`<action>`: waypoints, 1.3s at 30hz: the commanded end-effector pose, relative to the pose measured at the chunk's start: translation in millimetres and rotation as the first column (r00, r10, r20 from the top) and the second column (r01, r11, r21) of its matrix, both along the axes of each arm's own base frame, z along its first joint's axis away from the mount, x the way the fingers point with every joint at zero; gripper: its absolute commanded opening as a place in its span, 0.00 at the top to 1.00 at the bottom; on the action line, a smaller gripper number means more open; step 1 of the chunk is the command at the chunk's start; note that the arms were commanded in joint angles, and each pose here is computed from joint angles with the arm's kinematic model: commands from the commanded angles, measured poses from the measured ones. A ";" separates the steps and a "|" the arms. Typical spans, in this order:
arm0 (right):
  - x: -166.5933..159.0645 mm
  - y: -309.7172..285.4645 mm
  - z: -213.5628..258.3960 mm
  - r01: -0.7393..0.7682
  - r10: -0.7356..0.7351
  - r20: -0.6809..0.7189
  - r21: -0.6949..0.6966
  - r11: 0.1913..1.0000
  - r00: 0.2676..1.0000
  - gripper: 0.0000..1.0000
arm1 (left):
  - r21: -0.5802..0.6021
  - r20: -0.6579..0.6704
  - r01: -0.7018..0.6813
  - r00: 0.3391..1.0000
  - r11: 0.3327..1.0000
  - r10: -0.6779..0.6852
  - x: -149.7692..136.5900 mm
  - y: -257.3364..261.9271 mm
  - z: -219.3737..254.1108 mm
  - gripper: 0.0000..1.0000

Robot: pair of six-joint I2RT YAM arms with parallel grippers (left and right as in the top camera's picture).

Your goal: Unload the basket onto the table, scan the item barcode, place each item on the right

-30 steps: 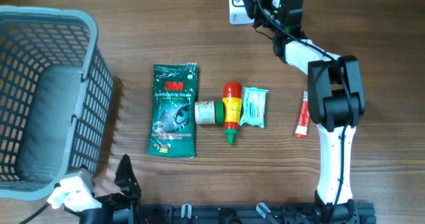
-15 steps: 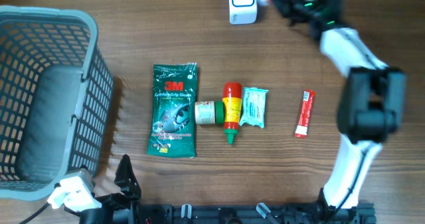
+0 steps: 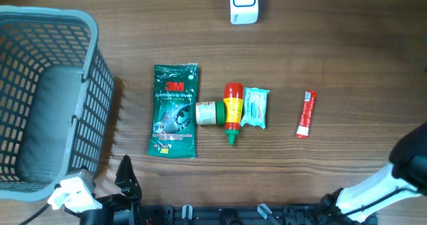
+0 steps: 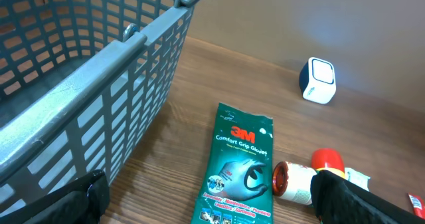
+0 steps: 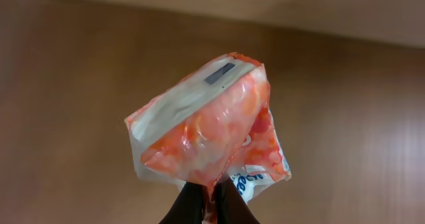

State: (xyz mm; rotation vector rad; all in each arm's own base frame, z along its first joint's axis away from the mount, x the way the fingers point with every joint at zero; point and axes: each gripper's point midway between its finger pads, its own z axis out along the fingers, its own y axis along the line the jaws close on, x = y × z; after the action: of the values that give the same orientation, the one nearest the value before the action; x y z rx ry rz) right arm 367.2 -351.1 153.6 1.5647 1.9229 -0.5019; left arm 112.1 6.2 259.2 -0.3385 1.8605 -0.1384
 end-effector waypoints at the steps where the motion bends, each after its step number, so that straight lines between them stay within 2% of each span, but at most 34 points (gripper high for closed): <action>1: -42.7 -33.2 -63.0 0.098 -0.090 -0.161 0.045 0.994 0.983 0.85 | -0.004 0.008 0.000 1.000 1.000 0.000 -0.4 -0.1 1.4 0.00; 4: -66.4 -49.2 -87.8 0.152 -0.133 -0.188 0.093 0.984 0.973 0.72 | -0.004 0.008 0.000 1.000 1.000 0.000 -0.4 -0.1 1.4 0.00; 6: -74.0 -57.1 -92.1 0.163 -0.142 -0.152 0.133 0.978 0.978 0.48 | -0.004 0.008 0.000 1.000 1.000 0.000 -0.4 -0.1 1.4 0.00; 8: -72.2 -59.6 -88.3 0.130 -0.121 -0.054 0.215 0.968 0.991 0.28 | -0.004 0.008 0.000 1.000 1.000 0.000 -0.4 -0.1 1.4 0.00; 11: -62.2 -55.7 -65.8 0.037 -0.076 0.118 0.303 0.952 0.990 0.15 | -0.004 0.008 0.000 1.000 1.000 0.000 -0.4 -0.1 1.4 0.00; 14: -51.9 -44.1 -15.2 -0.076 -0.017 0.286 0.312 0.947 0.958 0.15 | -0.004 0.008 0.000 1.000 1.000 0.000 -0.4 -0.1 1.4 0.00; 17: -46.3 -15.9 55.4 -0.178 0.064 0.405 0.250 0.952 0.912 0.15 | -0.004 0.008 0.000 1.000 1.000 0.000 -0.4 -0.1 1.4 0.00; 20: -45.8 27.3 107.6 -0.251 0.139 0.448 0.200 0.947 0.883 0.17 | -0.004 0.008 0.000 1.000 1.000 0.000 -0.4 -0.1 1.4 0.00; 24: -35.8 110.1 133.2 -0.401 0.287 0.422 0.210 0.892 0.860 0.18 | -0.004 0.008 0.000 1.000 1.000 0.000 -0.4 -0.1 1.4 0.00; 25: -31.7 133.9 130.3 -0.461 0.357 0.388 0.219 0.860 0.850 0.21 | -0.004 0.008 0.000 1.000 1.000 0.000 -0.4 -0.1 1.4 0.00; 27: -26.4 175.2 115.8 -0.538 0.461 0.302 0.262 0.802 0.834 0.20 | -0.004 0.008 0.000 1.000 1.000 0.000 -0.4 -0.1 1.4 0.00; 28: -24.9 192.9 107.7 -0.567 0.501 0.273 0.292 0.771 0.821 0.18 | -0.004 0.008 0.000 1.000 1.000 0.000 -0.4 -0.1 1.4 0.00; 30: -27.0 236.8 86.1 -0.606 0.570 0.218 0.395 0.691 0.792 0.03 | -0.004 0.008 0.000 1.000 1.000 0.000 -0.4 -0.1 1.4 0.00; 33: -32.9 287.8 52.5 -0.635 0.661 0.154 0.501 0.588 0.734 0.00 | -0.004 0.008 0.000 1.000 1.000 0.000 -0.4 -0.1 1.4 0.00; 36: -49.8 328.1 8.2 -0.617 0.729 0.084 0.603 0.505 0.679 0.00 | -0.004 0.008 0.000 1.000 1.000 0.000 -0.4 -0.1 1.4 0.00; 39: -83.4 348.0 -39.4 -0.492 0.700 0.007 0.717 0.494 0.714 0.05 | -0.004 0.008 0.000 1.000 1.000 0.000 -0.4 -0.1 1.4 0.00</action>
State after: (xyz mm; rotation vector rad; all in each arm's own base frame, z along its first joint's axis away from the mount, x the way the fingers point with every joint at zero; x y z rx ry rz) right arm 308.8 -12.1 150.4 0.9141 2.8361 0.3931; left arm 112.1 6.2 259.1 -0.3386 1.8609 -0.1384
